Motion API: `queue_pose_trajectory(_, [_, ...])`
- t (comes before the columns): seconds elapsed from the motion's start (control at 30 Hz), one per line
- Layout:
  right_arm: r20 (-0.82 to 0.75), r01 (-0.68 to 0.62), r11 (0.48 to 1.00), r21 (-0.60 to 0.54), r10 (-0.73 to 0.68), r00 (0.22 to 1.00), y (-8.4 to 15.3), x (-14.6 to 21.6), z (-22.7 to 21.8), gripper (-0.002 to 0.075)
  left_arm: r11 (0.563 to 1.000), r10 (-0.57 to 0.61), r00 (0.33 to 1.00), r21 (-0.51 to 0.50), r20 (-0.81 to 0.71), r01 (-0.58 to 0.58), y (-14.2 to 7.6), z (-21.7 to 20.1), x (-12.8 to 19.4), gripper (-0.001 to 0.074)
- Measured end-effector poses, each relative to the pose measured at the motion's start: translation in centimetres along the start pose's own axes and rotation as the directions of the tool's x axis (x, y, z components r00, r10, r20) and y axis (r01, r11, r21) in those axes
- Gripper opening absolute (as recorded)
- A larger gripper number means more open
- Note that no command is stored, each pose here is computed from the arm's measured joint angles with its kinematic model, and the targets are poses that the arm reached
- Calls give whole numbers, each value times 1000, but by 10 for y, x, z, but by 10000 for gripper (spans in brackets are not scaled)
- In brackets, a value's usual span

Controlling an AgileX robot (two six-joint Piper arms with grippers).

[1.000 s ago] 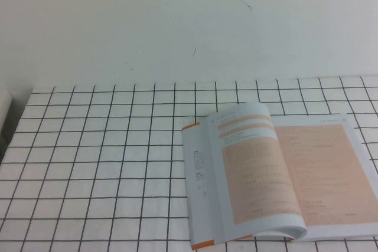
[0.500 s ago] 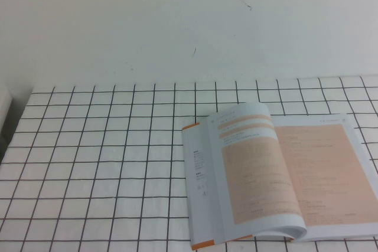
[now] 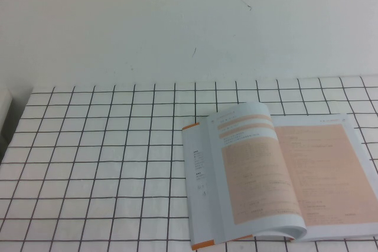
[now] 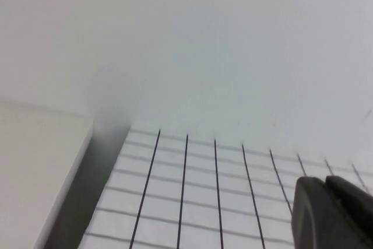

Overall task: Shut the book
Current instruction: 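Close the open booklet and leave it lying on the table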

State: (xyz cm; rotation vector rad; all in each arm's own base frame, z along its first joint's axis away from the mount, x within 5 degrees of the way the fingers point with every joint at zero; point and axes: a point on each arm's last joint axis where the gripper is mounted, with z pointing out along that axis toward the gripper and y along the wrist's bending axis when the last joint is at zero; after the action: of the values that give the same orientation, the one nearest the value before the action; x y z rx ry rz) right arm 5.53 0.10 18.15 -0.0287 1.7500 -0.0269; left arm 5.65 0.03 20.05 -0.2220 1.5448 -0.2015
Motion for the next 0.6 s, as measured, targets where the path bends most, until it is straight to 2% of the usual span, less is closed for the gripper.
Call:
queue_pose_trajectory(0.1, [132,-1,1000,22,-1,991,-2,-12,-1,-3,1000,-9,998,3,63,9,0,0,-6,-2])
queue_pose_trajectory(0.3, [373,-12,998,62,-12,928,-6,-34,-7,-3,1000,-11,996,4,89,11,0,0,-8,-2])
queue_pose_trajectory(0.47, [427,-16,997,71,-16,904,-6,-39,-9,-3,1000,-22,995,6,96,21,0,0,-9,-2])
queue_pose_trajectory(0.6, [451,-33,997,66,0,893,-7,-41,-10,-3,994,-105,986,18,131,103,0,-1,-12,-2])
